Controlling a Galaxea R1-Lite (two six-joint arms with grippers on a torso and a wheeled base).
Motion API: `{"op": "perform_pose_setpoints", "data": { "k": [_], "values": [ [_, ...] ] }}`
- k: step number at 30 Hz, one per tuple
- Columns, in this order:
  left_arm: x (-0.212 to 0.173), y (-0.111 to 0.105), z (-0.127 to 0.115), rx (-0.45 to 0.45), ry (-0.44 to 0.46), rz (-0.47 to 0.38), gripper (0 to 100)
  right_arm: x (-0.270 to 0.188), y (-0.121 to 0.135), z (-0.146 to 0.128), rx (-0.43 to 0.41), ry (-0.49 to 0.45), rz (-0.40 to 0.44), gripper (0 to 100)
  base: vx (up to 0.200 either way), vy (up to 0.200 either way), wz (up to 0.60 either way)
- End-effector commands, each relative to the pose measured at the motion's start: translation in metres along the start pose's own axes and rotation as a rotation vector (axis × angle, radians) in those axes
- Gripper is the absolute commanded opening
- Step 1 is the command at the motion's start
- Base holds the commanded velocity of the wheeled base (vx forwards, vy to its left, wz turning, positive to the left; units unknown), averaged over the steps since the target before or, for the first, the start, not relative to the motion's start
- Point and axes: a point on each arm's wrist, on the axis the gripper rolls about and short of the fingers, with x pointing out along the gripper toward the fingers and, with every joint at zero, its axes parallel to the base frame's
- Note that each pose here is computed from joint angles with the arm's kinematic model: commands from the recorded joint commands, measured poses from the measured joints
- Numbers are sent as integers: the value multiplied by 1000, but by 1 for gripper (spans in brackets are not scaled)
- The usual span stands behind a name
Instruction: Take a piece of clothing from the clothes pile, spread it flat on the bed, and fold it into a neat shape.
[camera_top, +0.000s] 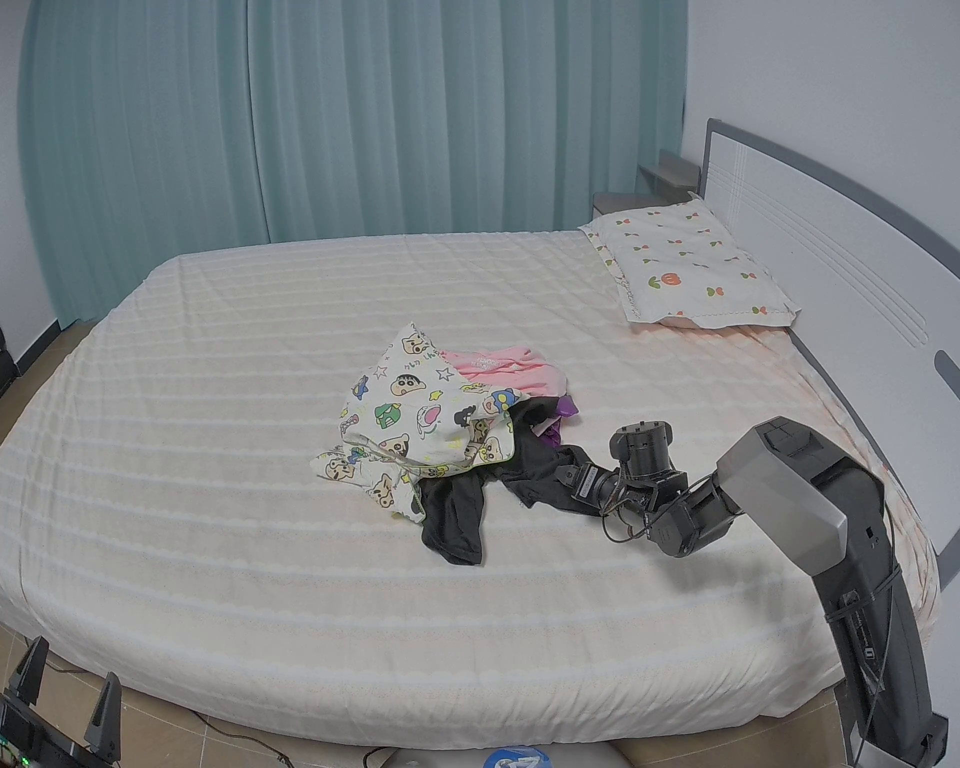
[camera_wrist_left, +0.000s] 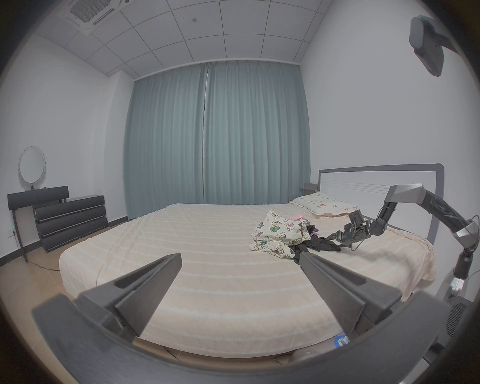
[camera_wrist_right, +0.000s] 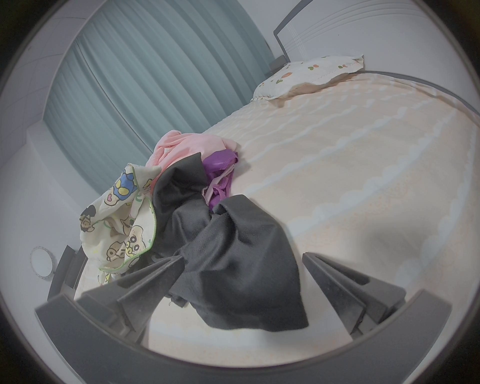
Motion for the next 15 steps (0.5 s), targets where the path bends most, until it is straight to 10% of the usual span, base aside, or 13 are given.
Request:
{"op": "perform_pose_setpoints", "data": {
  "k": [1,4,5,15],
  "values": [
    [1,0,-5,-8,7,6,100,14,2,-11,-6,-1,17,100,0,0,0],
    [1,0,-5,-6,7,6,100,20,3,-11,-6,-4,23,100,0,0,0],
    [1,0,-5,-6,7,6,100,20,3,-11,-6,-2,22,0,0,0,0],
    [0,0,-1,-16,-18,15,100,7,8,-1,34,-39,45,0,0,0,0]
  ]
}}
